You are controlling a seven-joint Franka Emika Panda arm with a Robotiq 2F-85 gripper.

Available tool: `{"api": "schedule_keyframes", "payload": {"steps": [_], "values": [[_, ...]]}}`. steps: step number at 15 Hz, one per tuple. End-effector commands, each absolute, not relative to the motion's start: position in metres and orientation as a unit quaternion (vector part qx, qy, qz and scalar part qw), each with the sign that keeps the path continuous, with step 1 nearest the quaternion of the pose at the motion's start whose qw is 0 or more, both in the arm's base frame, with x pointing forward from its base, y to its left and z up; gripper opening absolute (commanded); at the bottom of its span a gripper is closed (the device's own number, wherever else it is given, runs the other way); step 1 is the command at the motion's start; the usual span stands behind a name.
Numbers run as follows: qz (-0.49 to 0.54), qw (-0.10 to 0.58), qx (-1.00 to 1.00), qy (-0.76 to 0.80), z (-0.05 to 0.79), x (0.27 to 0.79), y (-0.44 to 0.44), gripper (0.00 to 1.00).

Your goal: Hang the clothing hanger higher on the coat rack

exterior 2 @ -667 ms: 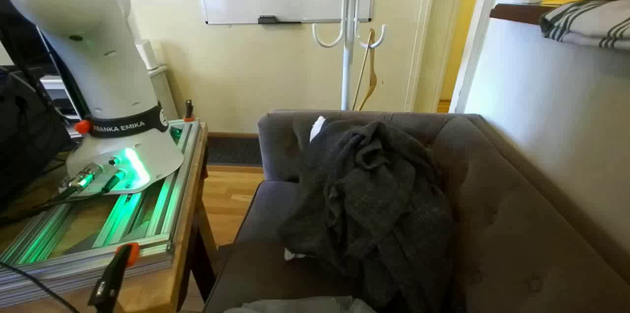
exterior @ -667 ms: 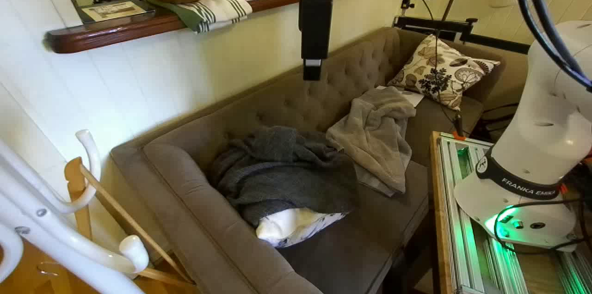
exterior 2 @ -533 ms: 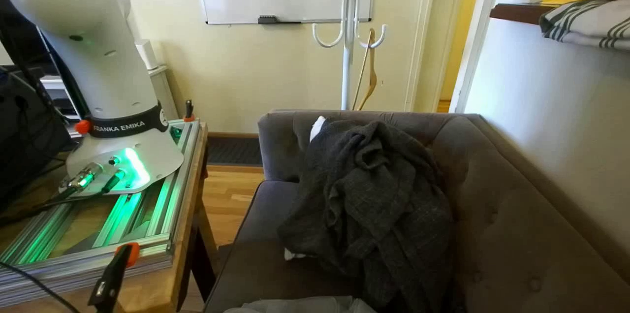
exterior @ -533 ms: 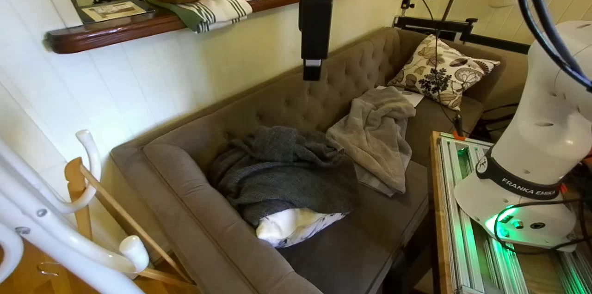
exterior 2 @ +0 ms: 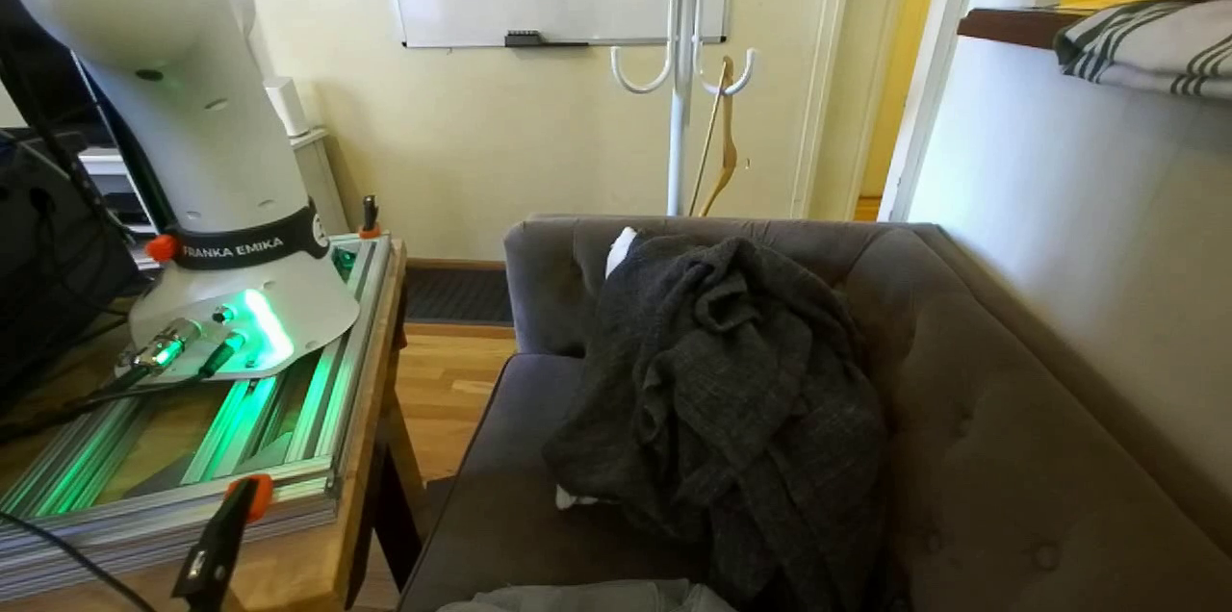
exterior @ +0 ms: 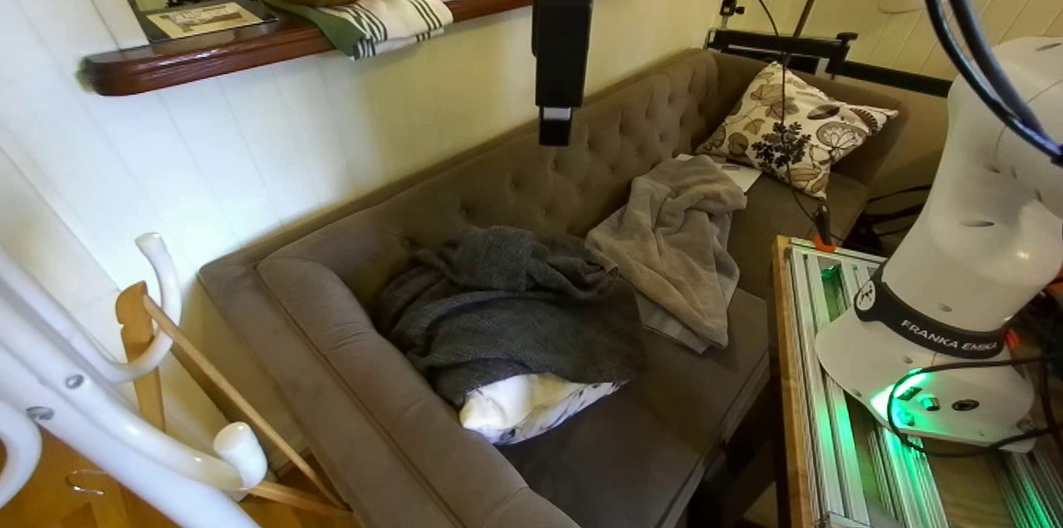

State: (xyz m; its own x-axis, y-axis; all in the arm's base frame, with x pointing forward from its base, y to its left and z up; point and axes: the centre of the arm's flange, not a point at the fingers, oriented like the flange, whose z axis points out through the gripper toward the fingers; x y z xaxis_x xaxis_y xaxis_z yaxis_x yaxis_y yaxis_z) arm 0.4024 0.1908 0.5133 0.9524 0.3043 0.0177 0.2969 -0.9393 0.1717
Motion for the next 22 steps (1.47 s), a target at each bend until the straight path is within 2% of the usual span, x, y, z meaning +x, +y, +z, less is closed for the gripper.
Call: {"api": "schedule_keyframes", "payload": {"steps": [1,10,17,22], "values": [[0.064,0.034,0.987,0.144,0.484,0.432,0.191,1.0],[0.232,-0.09,0.954,0.169,0.425,0.51,0.198,1.0],[0.209,-0.164,0.929,0.257,0.364,0.522,0.236,1.0],[0.203,-0.149,0.937,0.244,0.36,0.517,0.239,1.0]]}}
